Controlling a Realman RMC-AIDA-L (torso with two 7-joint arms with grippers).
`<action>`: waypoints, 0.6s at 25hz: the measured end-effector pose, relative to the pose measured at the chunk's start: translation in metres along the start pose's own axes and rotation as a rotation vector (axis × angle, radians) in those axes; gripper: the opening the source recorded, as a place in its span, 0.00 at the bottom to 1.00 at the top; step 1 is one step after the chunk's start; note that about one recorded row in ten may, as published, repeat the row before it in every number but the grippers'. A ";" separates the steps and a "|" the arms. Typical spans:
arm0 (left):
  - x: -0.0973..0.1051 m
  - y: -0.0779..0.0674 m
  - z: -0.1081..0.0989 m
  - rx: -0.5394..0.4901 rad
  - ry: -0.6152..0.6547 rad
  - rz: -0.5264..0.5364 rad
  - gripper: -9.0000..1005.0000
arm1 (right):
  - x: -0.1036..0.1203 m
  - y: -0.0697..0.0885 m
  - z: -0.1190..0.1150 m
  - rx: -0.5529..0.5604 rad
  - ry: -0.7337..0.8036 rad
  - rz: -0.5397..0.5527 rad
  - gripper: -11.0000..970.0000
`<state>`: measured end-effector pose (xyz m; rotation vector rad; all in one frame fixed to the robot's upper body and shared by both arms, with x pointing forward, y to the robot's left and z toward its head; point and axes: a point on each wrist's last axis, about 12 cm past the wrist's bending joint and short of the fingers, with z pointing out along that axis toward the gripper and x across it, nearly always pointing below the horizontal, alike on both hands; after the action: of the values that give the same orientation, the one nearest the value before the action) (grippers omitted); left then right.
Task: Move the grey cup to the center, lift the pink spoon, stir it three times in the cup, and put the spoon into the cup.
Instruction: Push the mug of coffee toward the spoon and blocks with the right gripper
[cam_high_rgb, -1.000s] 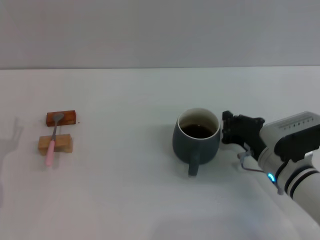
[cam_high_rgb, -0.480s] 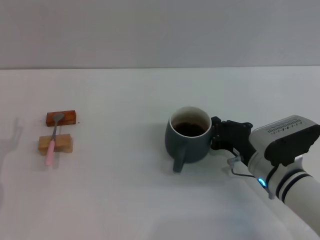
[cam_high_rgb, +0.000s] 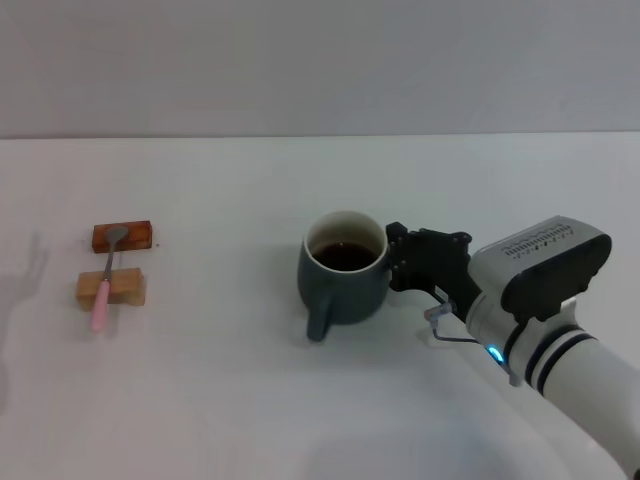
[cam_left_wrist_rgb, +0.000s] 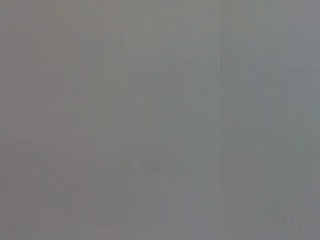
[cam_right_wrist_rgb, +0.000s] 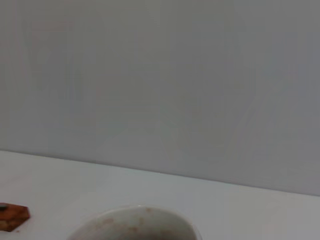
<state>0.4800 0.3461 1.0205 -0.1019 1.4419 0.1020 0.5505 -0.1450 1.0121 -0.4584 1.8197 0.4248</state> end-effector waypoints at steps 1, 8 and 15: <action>0.000 0.000 0.000 0.000 0.000 0.000 0.81 | 0.000 0.000 0.000 0.000 0.000 0.000 0.01; 0.000 0.000 0.000 -0.001 0.000 0.000 0.81 | -0.003 0.007 0.002 -0.029 -0.004 -0.011 0.01; 0.000 0.000 0.000 -0.002 -0.003 0.000 0.81 | -0.003 0.017 0.004 -0.065 0.006 -0.011 0.01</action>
<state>0.4797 0.3464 1.0208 -0.1030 1.4389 0.1033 0.5455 -0.1283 1.0148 -0.5150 1.8124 0.4766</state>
